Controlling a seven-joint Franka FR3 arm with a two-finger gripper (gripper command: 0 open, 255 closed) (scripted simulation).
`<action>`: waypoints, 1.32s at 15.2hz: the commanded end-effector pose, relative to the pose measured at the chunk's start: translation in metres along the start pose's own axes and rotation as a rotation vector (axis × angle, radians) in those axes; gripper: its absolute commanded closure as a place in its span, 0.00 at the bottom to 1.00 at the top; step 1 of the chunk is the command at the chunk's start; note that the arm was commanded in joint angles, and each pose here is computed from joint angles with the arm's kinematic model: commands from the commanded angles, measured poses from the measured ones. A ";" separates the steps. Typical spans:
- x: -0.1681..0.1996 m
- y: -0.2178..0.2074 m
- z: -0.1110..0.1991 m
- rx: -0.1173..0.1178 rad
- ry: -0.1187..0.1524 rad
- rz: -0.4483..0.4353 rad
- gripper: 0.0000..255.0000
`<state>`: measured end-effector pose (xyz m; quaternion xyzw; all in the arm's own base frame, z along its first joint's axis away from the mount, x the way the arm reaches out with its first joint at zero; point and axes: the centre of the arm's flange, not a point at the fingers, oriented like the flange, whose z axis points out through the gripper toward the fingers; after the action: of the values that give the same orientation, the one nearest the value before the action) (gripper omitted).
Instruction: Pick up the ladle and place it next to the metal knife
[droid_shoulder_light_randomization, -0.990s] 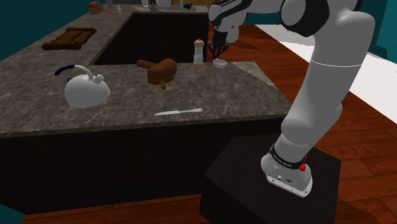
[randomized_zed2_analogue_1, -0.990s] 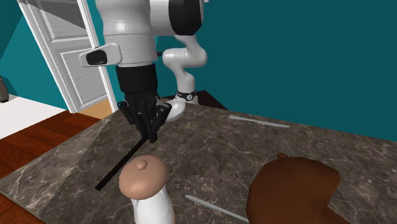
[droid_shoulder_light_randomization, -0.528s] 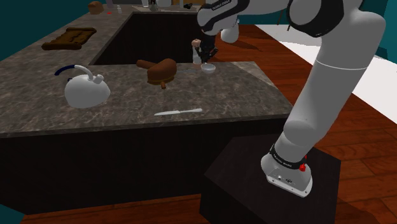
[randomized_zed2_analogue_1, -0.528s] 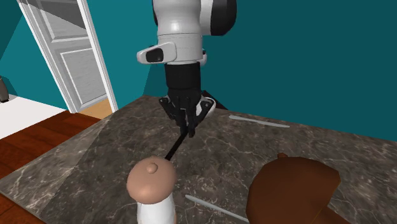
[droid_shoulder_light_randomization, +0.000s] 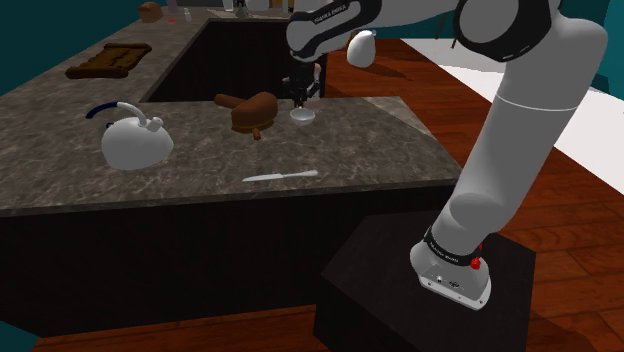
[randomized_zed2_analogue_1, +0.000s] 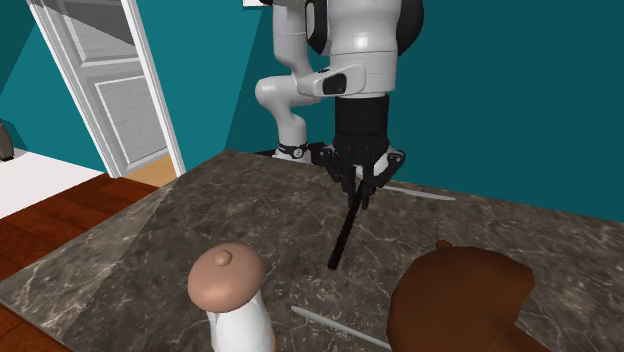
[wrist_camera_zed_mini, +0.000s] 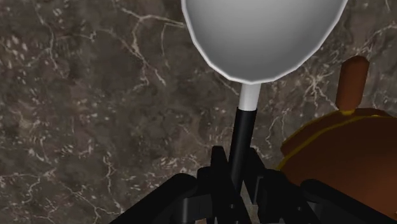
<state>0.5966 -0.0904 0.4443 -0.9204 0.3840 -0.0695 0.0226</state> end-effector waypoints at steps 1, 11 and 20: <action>-0.015 -0.021 0.000 0.000 0.000 0.002 1.00; -0.088 -0.131 0.002 0.000 0.000 0.002 1.00; -0.134 -0.197 0.013 0.000 0.000 0.002 1.00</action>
<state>0.6446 0.1405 0.4394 -0.9202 0.3844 -0.0696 0.0227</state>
